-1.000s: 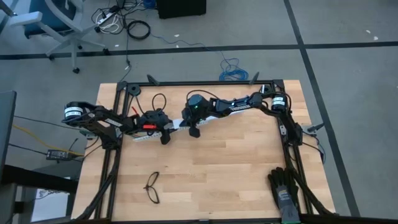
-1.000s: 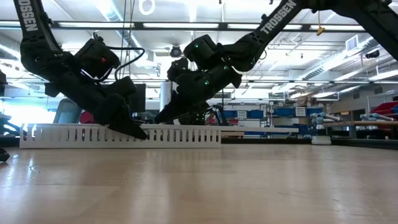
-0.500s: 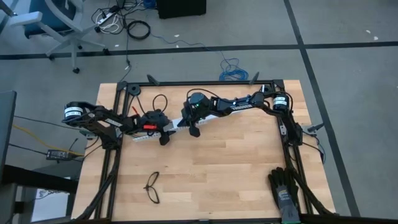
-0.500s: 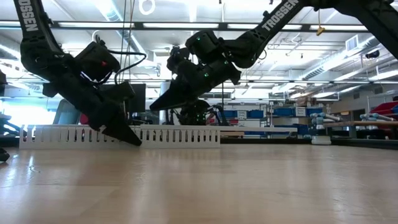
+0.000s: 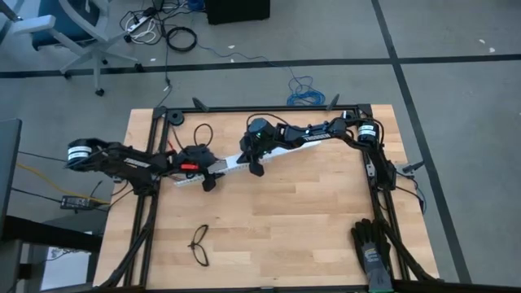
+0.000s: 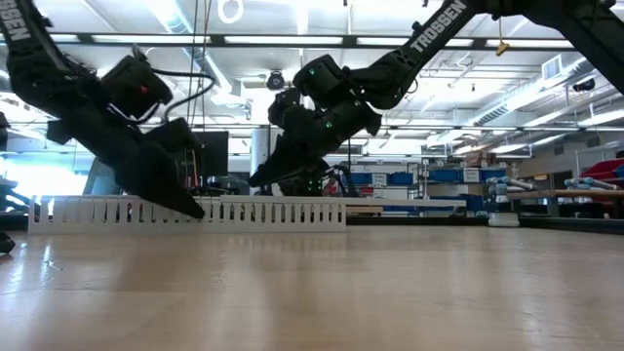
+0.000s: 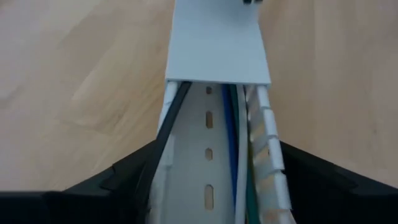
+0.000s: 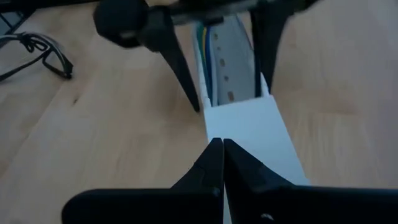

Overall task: Ziptie cables
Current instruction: Close the white cable duct lid

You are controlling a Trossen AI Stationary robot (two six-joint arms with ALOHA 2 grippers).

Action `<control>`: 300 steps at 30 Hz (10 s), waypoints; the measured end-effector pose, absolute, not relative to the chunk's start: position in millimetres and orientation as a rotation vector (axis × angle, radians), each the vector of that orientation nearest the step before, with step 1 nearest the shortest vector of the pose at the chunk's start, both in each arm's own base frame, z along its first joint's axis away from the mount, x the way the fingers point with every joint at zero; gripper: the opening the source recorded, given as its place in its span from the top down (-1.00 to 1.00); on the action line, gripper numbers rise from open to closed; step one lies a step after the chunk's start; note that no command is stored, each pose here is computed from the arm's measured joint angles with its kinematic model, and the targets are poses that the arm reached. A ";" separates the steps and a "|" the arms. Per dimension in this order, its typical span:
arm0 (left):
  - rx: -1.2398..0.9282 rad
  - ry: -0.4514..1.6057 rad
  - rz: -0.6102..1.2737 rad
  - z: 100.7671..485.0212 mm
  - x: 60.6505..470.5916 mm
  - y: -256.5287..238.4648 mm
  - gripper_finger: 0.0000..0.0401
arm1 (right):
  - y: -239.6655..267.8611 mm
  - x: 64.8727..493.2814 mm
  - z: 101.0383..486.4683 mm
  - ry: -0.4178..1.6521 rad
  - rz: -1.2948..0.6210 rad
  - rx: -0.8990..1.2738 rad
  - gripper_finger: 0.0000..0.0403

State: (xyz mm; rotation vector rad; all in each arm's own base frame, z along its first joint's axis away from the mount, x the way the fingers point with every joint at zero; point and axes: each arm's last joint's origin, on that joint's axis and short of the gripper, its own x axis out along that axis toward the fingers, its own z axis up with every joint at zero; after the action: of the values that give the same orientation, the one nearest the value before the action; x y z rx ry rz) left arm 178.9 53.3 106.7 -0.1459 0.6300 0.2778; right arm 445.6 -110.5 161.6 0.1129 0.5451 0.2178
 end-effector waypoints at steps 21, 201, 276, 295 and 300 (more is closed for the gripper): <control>-0.193 0.564 0.309 101.7 160.9 48.2 0.04 | -99.3 475.3 137.9 0.469 0.208 0.082 1.00; -0.559 0.718 0.584 189.6 110.3 27.9 -0.16 | -94.3 316.3 173.1 0.526 -0.128 0.044 1.00; 0.009 0.764 0.329 160.3 299.1 97.3 0.80 | -68.2 300.2 179.3 0.499 -0.128 0.063 1.00; 0.039 0.809 0.287 166.1 290.6 98.1 0.22 | -72.3 298.8 178.2 0.510 -0.171 0.072 1.00; 0.047 0.756 0.293 186.4 279.3 94.2 0.22 | -77.9 297.1 177.7 0.515 -0.189 0.078 1.00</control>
State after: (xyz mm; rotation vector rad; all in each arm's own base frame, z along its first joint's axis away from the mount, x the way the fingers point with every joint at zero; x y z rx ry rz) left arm 279.3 94.2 186.4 0.0472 0.7555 0.2927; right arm 297.1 -77.9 177.7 0.0780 0.5150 -0.1888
